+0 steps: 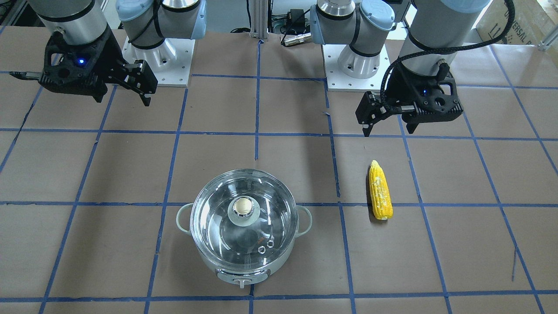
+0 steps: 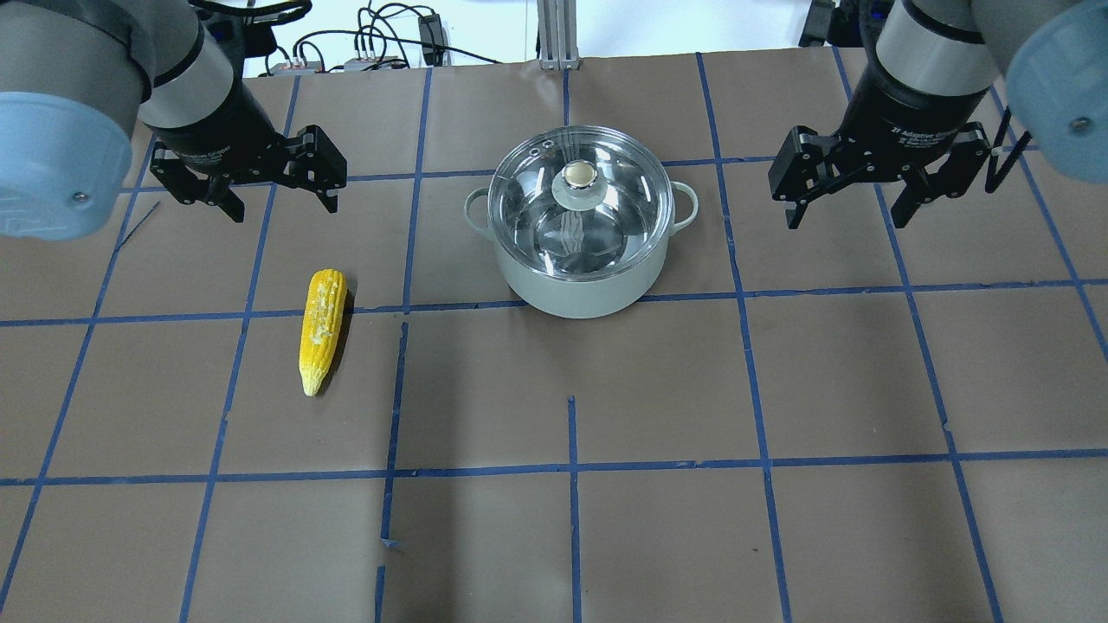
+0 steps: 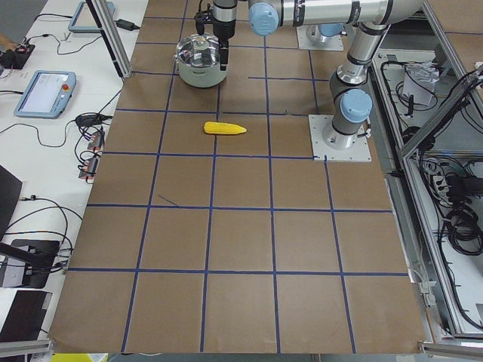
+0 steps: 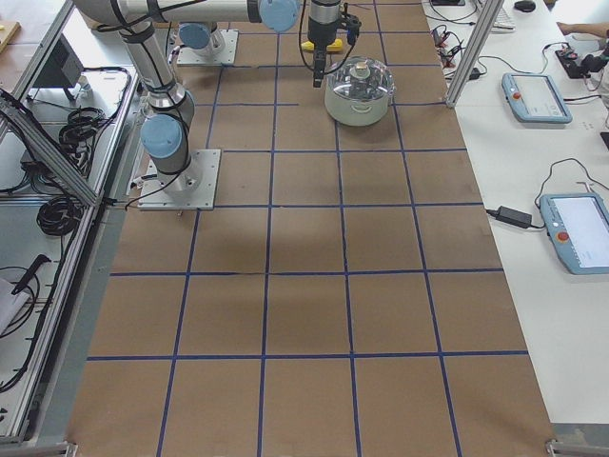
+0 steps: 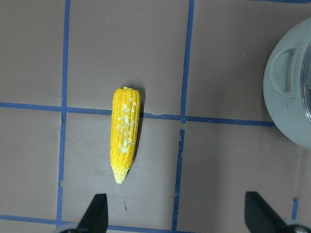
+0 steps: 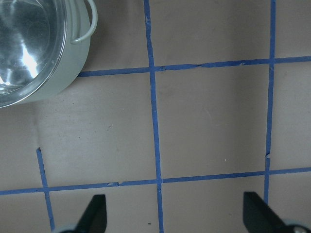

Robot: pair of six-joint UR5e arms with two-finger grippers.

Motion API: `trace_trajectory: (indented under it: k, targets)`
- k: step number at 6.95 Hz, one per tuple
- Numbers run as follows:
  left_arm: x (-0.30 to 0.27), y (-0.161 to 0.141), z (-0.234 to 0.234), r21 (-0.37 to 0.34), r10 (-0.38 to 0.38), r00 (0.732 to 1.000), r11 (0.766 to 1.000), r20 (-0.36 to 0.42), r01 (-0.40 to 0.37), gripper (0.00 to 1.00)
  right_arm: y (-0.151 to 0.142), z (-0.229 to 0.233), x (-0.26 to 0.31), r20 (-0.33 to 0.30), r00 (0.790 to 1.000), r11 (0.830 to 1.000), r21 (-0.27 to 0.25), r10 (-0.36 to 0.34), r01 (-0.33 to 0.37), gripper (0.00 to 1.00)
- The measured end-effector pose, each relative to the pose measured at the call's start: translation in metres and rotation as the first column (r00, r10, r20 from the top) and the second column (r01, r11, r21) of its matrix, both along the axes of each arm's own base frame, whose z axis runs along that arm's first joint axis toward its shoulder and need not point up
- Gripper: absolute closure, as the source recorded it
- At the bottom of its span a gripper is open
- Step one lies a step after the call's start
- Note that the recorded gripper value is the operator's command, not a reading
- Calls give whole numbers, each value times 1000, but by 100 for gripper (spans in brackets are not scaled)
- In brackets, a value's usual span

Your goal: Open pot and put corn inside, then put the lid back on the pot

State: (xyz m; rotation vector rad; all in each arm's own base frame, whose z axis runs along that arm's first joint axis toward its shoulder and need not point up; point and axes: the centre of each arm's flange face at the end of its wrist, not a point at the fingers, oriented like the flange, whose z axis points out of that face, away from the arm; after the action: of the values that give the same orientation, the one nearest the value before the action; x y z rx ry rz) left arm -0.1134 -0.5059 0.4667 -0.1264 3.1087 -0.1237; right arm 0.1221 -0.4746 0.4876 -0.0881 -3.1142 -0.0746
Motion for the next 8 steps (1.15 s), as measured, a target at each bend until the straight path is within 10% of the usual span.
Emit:
trace_trajectory:
  k: [8]
  targets:
    - [-8, 4, 2, 5, -21, 999, 1000, -47, 21, 0, -4, -3, 0, -5, 1000, 1000, -4, 0, 0, 0]
